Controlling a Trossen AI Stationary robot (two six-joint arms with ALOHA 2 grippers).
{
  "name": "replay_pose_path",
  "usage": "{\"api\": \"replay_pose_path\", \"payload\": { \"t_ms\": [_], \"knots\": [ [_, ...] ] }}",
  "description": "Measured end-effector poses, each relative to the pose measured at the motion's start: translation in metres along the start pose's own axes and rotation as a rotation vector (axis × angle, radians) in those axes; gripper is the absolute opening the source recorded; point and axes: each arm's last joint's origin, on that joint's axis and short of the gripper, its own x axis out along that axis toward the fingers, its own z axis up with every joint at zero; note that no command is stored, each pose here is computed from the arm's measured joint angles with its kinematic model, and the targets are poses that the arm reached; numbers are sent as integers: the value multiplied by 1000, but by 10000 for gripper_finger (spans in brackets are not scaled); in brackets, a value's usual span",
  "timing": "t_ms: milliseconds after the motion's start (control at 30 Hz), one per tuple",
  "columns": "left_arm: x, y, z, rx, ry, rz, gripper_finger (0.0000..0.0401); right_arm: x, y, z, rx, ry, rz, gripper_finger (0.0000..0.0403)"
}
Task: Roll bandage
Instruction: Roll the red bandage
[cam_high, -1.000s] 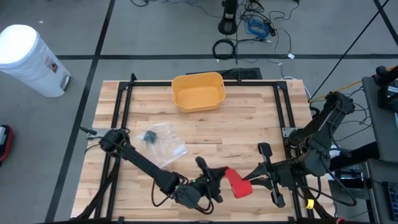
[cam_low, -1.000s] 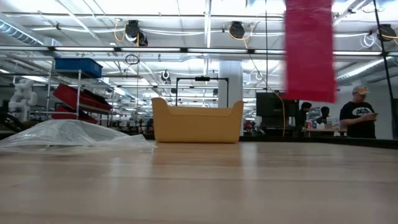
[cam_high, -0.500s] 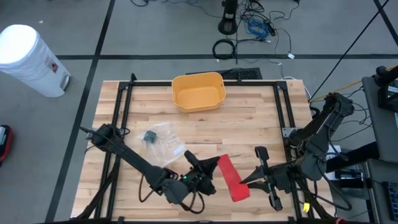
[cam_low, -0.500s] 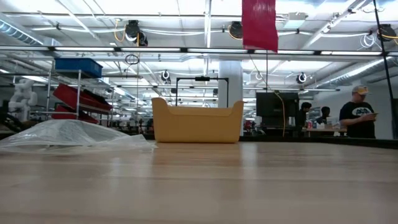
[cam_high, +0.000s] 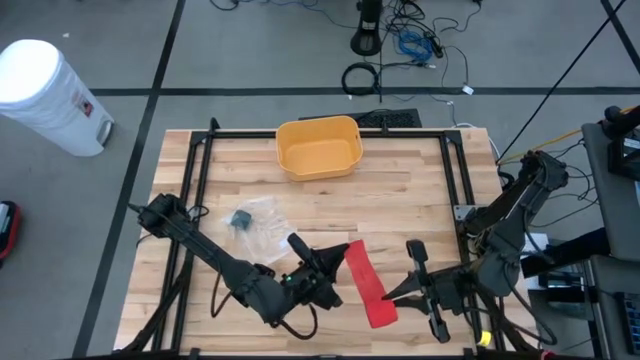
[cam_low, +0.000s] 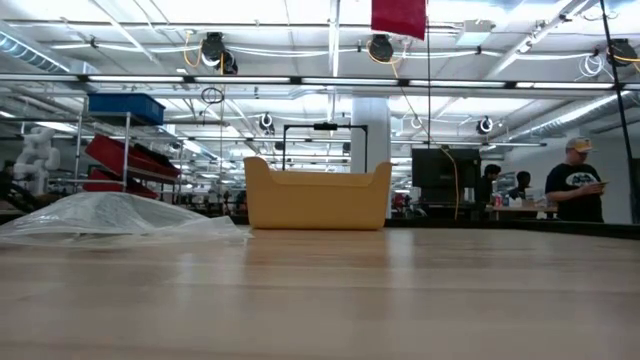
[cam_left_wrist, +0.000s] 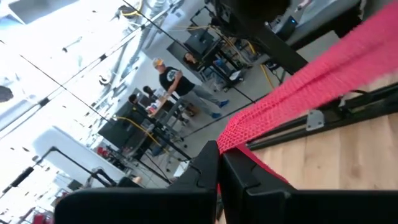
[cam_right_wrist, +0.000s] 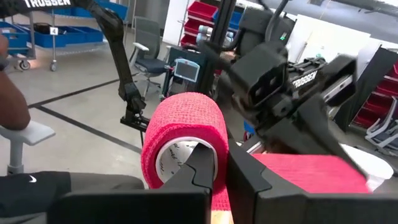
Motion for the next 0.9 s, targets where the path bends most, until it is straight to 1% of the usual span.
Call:
{"api": "replay_pose_path", "payload": {
  "t_ms": [167,233,333,467,633,733,900],
  "knots": [
    [-1,13,8,10,-56,45,4,3,-1,-2,4,8,-9,15],
    [-2,16,11,42,-93,50,4,5,-2,-3,3,12,-14,15],
    [-3,16,13,85,-159,32,4,6,-2,-4,9,13,-6,16],
    [-3,14,15,95,-236,6,4,9,-5,-5,31,12,43,16],
    [-5,14,18,101,-318,-19,4,10,-7,-6,38,20,33,16],
    [-10,12,20,137,-380,-35,4,11,-9,-6,38,23,25,16],
    [-20,10,25,142,-452,-64,4,13,-13,-7,46,27,4,16]
  ]
}}
